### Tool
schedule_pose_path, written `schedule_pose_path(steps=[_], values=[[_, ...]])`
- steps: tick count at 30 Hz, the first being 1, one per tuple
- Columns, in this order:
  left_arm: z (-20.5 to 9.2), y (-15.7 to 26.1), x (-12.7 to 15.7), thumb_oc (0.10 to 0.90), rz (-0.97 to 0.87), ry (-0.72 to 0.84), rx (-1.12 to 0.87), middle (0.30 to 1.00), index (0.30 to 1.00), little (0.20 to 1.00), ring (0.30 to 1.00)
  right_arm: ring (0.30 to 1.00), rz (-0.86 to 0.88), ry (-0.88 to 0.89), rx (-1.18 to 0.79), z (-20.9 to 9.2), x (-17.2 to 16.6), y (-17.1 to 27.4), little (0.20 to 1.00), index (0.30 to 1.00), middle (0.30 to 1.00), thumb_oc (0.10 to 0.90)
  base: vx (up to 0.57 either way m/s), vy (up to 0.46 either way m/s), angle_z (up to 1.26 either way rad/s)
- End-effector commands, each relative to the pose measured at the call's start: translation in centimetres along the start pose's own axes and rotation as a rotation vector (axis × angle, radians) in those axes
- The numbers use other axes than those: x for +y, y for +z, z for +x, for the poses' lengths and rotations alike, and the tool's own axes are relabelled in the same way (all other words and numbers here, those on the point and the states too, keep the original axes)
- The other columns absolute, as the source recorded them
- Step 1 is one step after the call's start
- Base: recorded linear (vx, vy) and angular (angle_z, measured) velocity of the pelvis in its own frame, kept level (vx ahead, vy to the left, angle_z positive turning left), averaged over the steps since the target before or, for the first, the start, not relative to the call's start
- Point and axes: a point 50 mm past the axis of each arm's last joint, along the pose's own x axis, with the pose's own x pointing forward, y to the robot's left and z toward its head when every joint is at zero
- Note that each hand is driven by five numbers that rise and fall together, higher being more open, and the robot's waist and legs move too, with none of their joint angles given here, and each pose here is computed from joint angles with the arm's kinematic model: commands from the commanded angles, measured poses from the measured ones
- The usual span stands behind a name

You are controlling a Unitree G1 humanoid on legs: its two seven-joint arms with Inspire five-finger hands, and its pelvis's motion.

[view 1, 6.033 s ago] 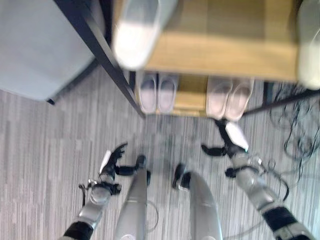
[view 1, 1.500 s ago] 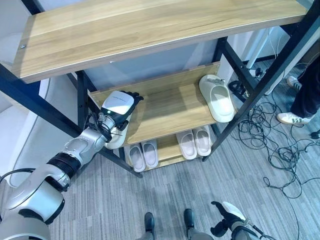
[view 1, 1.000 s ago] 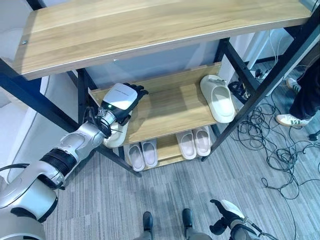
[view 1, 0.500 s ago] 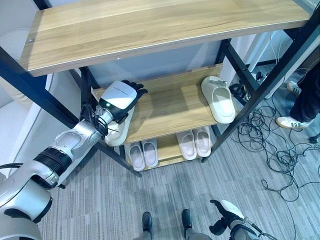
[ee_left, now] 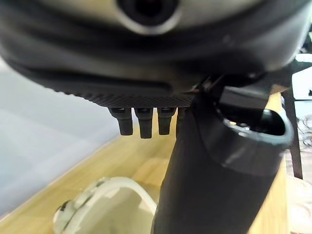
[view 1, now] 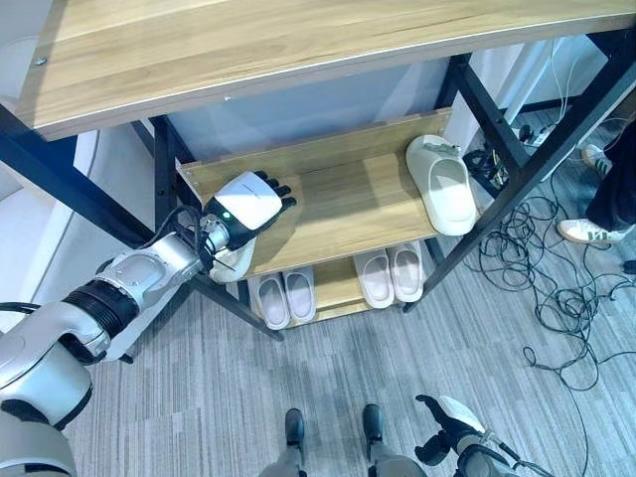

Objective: Arrange the slippers neatly on the shoe rack.

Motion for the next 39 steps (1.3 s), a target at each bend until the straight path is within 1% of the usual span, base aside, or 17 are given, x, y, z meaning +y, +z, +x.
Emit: schedule_pose_path(steps=[1, 2, 4, 5, 6, 7, 12, 18, 21, 29, 30, 31, 32, 36, 39], values=[[0.1, -8.2, 7.8, 0.800, 0.142, 0.196, 0.258, 0.900, 0.900, 0.900, 0.900, 0.900, -0.019, -0.038, -0.018, -0.3, -1.5, -0.8, 0.900, 0.900, 0.900, 0.800, 0.00, 0.000, 0.00], [0.1, -8.2, 7.8, 0.800, 0.139, 0.194, 0.261, 0.900, 0.900, 0.900, 0.900, 0.900, -0.018, -0.038, -0.019, -0.3, -1.5, -0.8, 0.900, 0.900, 0.900, 0.800, 0.00, 0.000, 0.00], [0.2, -8.2, 7.8, 0.715, 0.131, 0.194, 0.270, 0.773, 0.773, 0.773, 0.773, 0.900, -0.015, -0.039, -0.023, -0.2, -1.5, -0.7, 0.900, 0.900, 0.900, 0.800, 0.00, 0.000, 0.00], [0.2, -8.2, 7.7, 0.568, 0.128, 0.193, 0.275, 0.552, 0.552, 0.552, 0.552, 0.900, -0.013, -0.039, -0.023, -0.2, -1.5, -0.7, 0.900, 0.900, 0.900, 0.800, 0.00, 0.000, 0.00], [0.2, -8.2, 7.6, 0.543, 0.124, 0.194, 0.283, 0.514, 0.514, 0.514, 0.514, 0.900, -0.014, -0.039, -0.022, -0.2, -1.5, -0.7, 0.900, 0.900, 0.900, 0.800, 0.00, 0.000, 0.00], [0.3, -8.3, 7.5, 0.400, 0.118, 0.194, 0.289, 0.300, 0.300, 0.300, 0.300, 0.900, -0.011, -0.039, -0.022, -0.2, -1.5, -0.6, 0.900, 0.900, 0.900, 0.800, 0.00, 0.000, 0.00], [0.5, -8.2, 7.5, 0.400, 0.088, 0.205, 0.305, 0.300, 0.300, 0.300, 0.300, 0.900, -0.006, -0.042, -0.026, -0.2, -1.5, -0.5, 0.900, 0.900, 0.900, 0.800, 0.00, 0.000, 0.00], [0.8, -7.8, 7.8, 0.400, 0.012, 0.257, 0.314, 0.300, 0.300, 0.300, 0.300, 0.900, -0.005, -0.041, -0.025, -0.2, -1.4, -0.5, 0.900, 0.900, 0.900, 0.800, 0.00, 0.000, 0.00], [1.0, -7.1, 8.2, 0.400, -0.058, 0.314, 0.300, 0.300, 0.300, 0.300, 0.300, 0.900, -0.001, -0.031, -0.022, -0.2, -1.1, -0.4, 0.900, 0.900, 0.900, 0.800, 0.00, 0.000, 0.00], [1.9, -4.6, 9.1, 0.405, -0.162, 0.415, 0.221, 0.307, 0.307, 0.307, 0.307, 0.900, 0.000, -0.027, -0.015, -0.2, -0.8, -0.3, 0.900, 0.900, 0.900, 0.800, 0.00, -0.002, 0.01], [2.1, -4.2, 9.3, 0.425, -0.175, 0.430, 0.210, 0.338, 0.338, 0.338, 0.338, 0.900, 0.001, -0.029, -0.014, -0.2, -0.8, -0.3, 0.900, 0.900, 0.900, 0.800, 0.00, 0.000, 0.00], [2.1, -3.9, 9.4, 0.551, -0.176, 0.438, 0.202, 0.526, 0.526, 0.526, 0.526, 0.900, 0.001, -0.030, -0.015, -0.1, -0.8, -0.2, 0.900, 0.900, 0.900, 0.800, 0.00, 0.000, 0.00], [2.2, -3.8, 9.5, 0.800, -0.172, 0.445, 0.195, 0.900, 0.900, 0.900, 0.900, 0.900, 0.000, -0.031, -0.016, -0.1, -0.8, -0.2, 0.900, 0.900, 0.900, 0.800, 0.00, 0.000, 0.00], [2.5, -3.4, 10.7, 0.800, -0.095, 0.445, 0.150, 0.900, 0.900, 0.900, 0.900, 0.900, -0.001, -0.042, -0.018, -0.1, -1.1, -0.3, 0.900, 0.900, 0.900, 0.800, 0.00, 0.000, 0.00], [2.5, -3.9, 11.0, 0.800, -0.034, 0.407, 0.146, 0.900, 0.900, 0.900, 0.900, 0.900, -0.003, -0.047, -0.021, -0.1, -1.3, -0.3, 0.900, 0.900, 0.900, 0.800, 0.00, 0.000, 0.00]])
